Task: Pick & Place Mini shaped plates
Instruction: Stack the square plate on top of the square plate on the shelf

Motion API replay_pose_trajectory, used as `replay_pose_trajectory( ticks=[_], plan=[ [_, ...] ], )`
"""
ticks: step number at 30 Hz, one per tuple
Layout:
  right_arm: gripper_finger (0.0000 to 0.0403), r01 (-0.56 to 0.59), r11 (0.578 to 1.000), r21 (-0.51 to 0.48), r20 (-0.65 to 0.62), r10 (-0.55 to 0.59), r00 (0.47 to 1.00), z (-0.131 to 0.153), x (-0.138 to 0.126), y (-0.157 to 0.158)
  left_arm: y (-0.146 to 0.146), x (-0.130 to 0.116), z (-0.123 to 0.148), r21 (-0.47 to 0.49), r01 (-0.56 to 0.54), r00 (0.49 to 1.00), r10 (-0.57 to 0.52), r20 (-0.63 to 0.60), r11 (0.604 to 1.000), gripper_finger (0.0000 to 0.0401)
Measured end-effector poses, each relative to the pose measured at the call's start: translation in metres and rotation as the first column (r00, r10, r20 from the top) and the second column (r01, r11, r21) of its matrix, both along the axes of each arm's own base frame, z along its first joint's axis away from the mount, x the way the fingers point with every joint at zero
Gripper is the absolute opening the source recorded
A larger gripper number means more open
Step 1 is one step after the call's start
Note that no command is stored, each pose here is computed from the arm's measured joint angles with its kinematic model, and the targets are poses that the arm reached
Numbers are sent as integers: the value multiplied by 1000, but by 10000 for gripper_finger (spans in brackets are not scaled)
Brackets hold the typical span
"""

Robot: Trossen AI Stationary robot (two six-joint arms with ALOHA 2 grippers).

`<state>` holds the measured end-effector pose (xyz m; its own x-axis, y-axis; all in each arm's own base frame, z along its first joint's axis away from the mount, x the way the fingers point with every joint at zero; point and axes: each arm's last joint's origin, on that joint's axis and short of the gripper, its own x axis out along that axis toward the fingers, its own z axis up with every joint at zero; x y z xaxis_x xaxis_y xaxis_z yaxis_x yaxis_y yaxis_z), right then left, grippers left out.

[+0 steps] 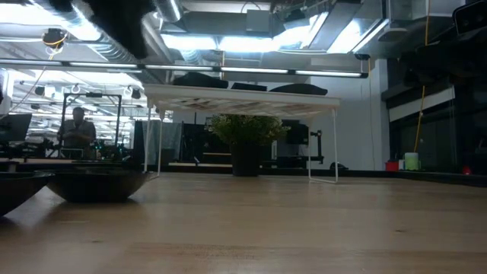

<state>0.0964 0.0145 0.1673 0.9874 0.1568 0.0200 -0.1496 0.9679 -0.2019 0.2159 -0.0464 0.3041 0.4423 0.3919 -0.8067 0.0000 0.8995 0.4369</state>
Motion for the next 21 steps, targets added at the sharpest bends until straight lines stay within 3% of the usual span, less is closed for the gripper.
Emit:
replay_pose_trajectory(
  ticks=[4, 8, 13, 21],
  plan=[
    [129, 0, 1000, 0, 0, 0, 1000, 0, 0, 0, -7, -17, -5, -73, -147, 987, 141, -82, 986, 59],
    [129, 0, 1000, 0, 0, 0, 1000, 0, 0, 0, -8, -30, -12, -62, -272, 953, 260, -153, 960, 59],
    [129, 0, 1000, 0, 0, 0, 1000, 0, 0, 0, -7, -35, -35, -25, -295, 938, 284, -200, 955, 59],
    [129, 0, 1000, 0, 0, 0, 1000, 0, 0, 0, -7, -35, -83, -43, -293, 944, 281, -174, 955, 59]
  ],
)
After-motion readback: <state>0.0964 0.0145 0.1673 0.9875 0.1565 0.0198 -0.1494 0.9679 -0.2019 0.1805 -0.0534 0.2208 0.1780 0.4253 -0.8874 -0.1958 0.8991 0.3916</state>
